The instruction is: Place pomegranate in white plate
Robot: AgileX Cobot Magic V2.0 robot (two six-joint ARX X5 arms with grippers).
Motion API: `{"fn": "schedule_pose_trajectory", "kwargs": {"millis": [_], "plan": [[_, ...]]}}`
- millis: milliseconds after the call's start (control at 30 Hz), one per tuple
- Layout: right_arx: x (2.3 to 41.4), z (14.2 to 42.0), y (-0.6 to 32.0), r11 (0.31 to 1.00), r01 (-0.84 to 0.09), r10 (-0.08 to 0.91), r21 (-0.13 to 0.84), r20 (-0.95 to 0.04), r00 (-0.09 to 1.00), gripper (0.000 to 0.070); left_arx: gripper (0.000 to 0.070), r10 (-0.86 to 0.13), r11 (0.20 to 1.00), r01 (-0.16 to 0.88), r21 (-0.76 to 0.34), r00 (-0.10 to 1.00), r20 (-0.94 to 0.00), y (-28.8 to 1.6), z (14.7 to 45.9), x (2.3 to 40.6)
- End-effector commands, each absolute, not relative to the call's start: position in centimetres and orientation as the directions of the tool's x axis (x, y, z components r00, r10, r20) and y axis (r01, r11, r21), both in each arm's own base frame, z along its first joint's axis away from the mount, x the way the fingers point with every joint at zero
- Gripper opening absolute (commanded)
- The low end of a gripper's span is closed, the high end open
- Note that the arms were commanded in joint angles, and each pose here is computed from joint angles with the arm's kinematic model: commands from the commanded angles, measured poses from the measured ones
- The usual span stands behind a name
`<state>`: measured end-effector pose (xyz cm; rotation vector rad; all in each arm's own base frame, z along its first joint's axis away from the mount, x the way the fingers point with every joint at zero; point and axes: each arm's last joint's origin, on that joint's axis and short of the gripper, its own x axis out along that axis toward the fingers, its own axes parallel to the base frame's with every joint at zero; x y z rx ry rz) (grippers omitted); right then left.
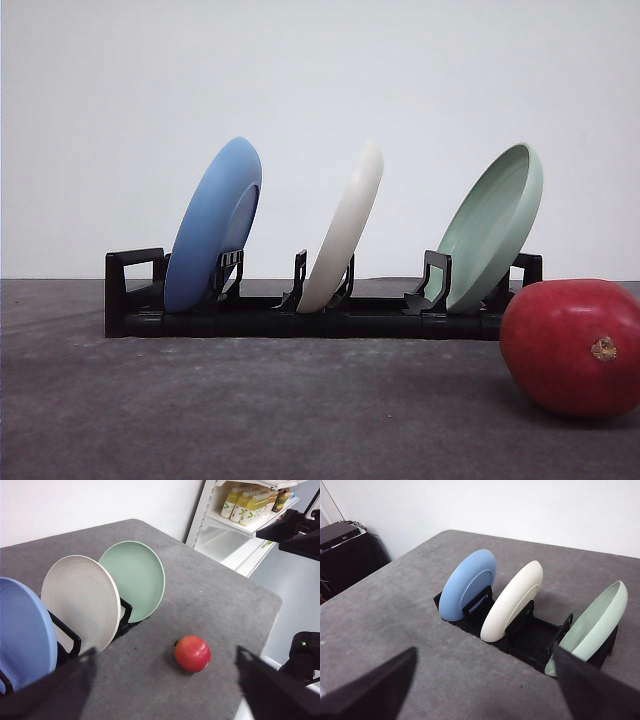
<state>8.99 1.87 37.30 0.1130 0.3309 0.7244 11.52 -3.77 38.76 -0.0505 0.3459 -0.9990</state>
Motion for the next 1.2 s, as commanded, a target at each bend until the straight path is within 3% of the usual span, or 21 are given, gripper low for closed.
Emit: {"fn": "schedule_pose_trajectory", "kwargs": {"millis": [0, 233, 500, 900, 1167], "plan": [[8.9, 37.9, 1.9, 0.743, -0.640, 0.669, 0.196, -0.241, 0.703, 0.0626, 0.0639, -0.836, 0.536, 0.825, -0.182, 0.487, -0.254, -3.9, 39.3, 11.6], [8.9, 37.9, 1.9, 0.743, -0.619, 0.669, 0.256, -0.241, 0.703, 0.0625, 0.0638, -0.803, 0.579, 0.775, -0.252, 0.491, -0.338, -5.1, 38.4, 13.2], [9.0, 37.9, 1.9, 0.741, -0.603, 0.668, 0.295, -0.241, 0.704, 0.0625, 0.0637, -0.759, 0.620, 0.706, -0.341, 0.431, -0.488, -9.8, 36.8, 17.8], [9.0, 37.8, 1.9, 0.746, -0.598, 0.663, 0.293, -0.243, 0.708, 0.0625, 0.0632, -0.652, 0.663, 0.709, -0.240, 0.389, -0.651, -20.8, 37.4, 26.1], [9.0, 37.8, 1.9, 0.746, -0.598, 0.663, 0.293, -0.243, 0.708, 0.0625, 0.0632, -0.601, 0.677, 0.707, -0.206, 0.369, -0.709, -26.2, 35.1, 30.2]]}}
